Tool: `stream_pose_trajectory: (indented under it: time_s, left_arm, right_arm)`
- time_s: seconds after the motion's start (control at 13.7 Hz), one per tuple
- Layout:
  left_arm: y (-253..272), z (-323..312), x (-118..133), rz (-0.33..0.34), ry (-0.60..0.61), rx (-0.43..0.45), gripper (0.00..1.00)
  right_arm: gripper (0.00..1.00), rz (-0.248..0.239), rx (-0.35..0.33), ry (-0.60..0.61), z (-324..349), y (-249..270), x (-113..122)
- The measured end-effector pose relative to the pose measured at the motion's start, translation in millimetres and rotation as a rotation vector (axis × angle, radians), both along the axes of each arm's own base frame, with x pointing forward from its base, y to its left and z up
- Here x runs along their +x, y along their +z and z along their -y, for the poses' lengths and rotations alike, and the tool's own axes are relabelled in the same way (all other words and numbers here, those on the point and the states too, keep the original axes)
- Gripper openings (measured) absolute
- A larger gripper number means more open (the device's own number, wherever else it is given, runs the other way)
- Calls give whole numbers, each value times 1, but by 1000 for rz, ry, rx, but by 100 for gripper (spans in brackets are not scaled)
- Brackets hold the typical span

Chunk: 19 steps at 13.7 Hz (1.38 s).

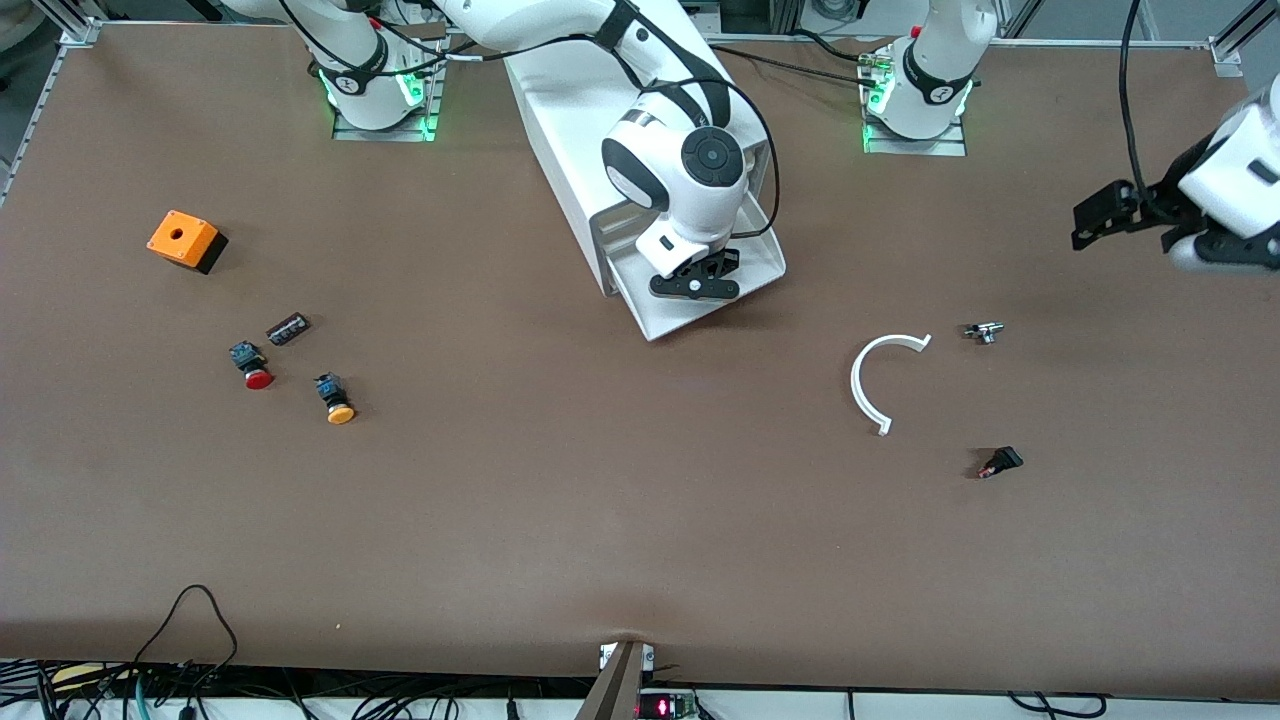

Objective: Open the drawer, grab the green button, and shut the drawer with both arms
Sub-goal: 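Carry the green button to the other buttons while the left gripper reaches the drawer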

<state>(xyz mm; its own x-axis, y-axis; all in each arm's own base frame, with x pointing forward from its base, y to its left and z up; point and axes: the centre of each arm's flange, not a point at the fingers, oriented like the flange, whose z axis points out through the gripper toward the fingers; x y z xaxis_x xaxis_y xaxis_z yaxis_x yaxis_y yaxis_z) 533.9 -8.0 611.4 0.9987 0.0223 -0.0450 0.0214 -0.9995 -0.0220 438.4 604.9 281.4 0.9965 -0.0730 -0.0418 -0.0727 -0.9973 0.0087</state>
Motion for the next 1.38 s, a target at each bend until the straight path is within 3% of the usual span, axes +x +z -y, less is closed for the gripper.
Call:
stream_pose_trajectory:
  time_s: [0.15, 0.36, 0.66, 0.8, 1.02, 1.38]
  left_arm:
    - [3, -12, -8, 5, 34, 3, 100]
    - [-2, -10, -9, -7, 29, 6, 100]
    - [-4, 6, -10, -11, -2, 48, 100]
    - [-6, 3, -9, -14, 5, 48, 100]
    - [-12, -4, -5, -24, 30, 9, 100]
    - [-26, -7, 3, -38, 54, -22, 100]
  right_arm:
    - [33, 12, 6, 21, 12, 30, 19]
    - [33, -1, 5, 107, 78, 93, 80]
    - [33, -99, -12, 282, 217, 143, 149]
    - [33, -136, -10, 365, 292, 138, 167]
    - [33, -148, -7, 456, 398, 104, 156]
    - [33, -154, 32, 475, 508, 14, 69]
